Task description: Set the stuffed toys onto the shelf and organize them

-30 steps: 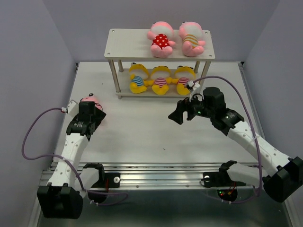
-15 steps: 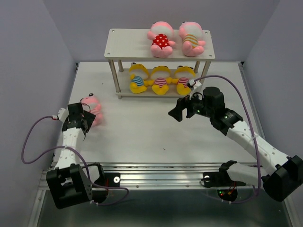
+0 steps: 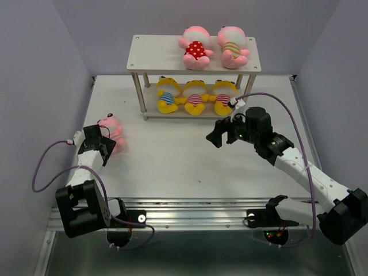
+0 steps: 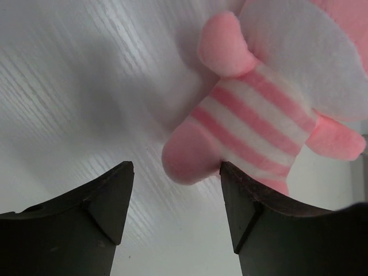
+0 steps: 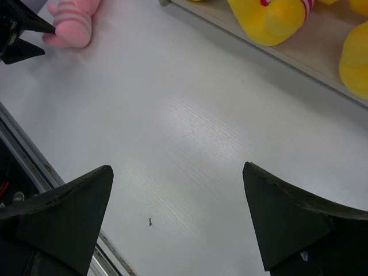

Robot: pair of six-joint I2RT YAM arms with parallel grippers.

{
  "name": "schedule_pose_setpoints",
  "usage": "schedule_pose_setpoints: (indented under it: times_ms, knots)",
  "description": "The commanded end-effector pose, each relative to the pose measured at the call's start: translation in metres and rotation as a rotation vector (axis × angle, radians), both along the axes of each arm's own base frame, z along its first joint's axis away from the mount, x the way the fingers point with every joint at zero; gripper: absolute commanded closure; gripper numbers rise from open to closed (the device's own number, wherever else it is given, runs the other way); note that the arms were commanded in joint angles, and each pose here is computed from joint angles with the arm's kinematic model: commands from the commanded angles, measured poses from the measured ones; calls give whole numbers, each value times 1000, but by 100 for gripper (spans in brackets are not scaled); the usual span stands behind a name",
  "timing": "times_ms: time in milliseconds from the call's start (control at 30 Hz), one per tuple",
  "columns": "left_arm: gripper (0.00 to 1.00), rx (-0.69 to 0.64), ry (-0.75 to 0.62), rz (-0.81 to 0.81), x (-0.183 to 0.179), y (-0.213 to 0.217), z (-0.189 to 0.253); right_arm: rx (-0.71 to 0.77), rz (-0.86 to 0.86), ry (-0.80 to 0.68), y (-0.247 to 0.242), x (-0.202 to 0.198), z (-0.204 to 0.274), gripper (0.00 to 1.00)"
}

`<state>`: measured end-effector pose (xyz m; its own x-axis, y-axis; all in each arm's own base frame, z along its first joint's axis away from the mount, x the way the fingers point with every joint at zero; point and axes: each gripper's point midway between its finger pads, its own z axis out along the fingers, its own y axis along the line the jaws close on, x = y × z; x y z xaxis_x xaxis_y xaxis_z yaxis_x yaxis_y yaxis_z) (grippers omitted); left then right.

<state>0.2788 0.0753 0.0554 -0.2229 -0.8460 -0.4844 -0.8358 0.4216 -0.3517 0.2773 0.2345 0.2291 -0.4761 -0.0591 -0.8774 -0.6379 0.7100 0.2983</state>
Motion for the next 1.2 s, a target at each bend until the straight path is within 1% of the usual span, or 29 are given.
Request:
schedule_pose_setpoints:
  times_ms: [0,100,133,167,367,700,767,900,933,1000,1033,1133,1167]
  knots:
    - [31,34,-63,6,12,8,8,5,-21,-59,-2,8,10,0]
    - [31,47,-80,2,16,12,9,-5,-24,-45,-2,9,5,0]
    - [36,52,-86,-9,18,12,10,-8,-24,-40,-2,9,4,0]
    - [36,49,-100,-12,21,12,11,-13,-26,-35,-2,10,3,0]
    - [40,27,-83,-45,26,9,1,-30,-54,-31,-7,12,1,0]
    - [41,-33,-71,-93,23,-6,-16,-46,-79,-28,-10,15,0,0]
    - [47,-45,-72,-98,22,-8,-18,-47,-81,-24,-10,15,-1,0]
    - [51,-60,-68,-101,24,-10,-24,-49,-88,-21,-11,16,-2,0]
    - [63,-66,-67,-99,24,-11,-25,-50,-89,-20,-12,16,-2,0]
    - [79,-71,-69,-97,26,-11,-26,-48,-90,-20,-12,16,-2,0]
    - [99,-74,-67,-94,26,-11,-26,-49,-92,-22,-12,16,-1,0]
    - [100,-73,-69,-94,28,-11,-26,-52,-96,-23,-13,16,-2,0]
    - [100,-98,-77,-118,29,-17,-26,-52,-98,-21,-13,16,-3,0]
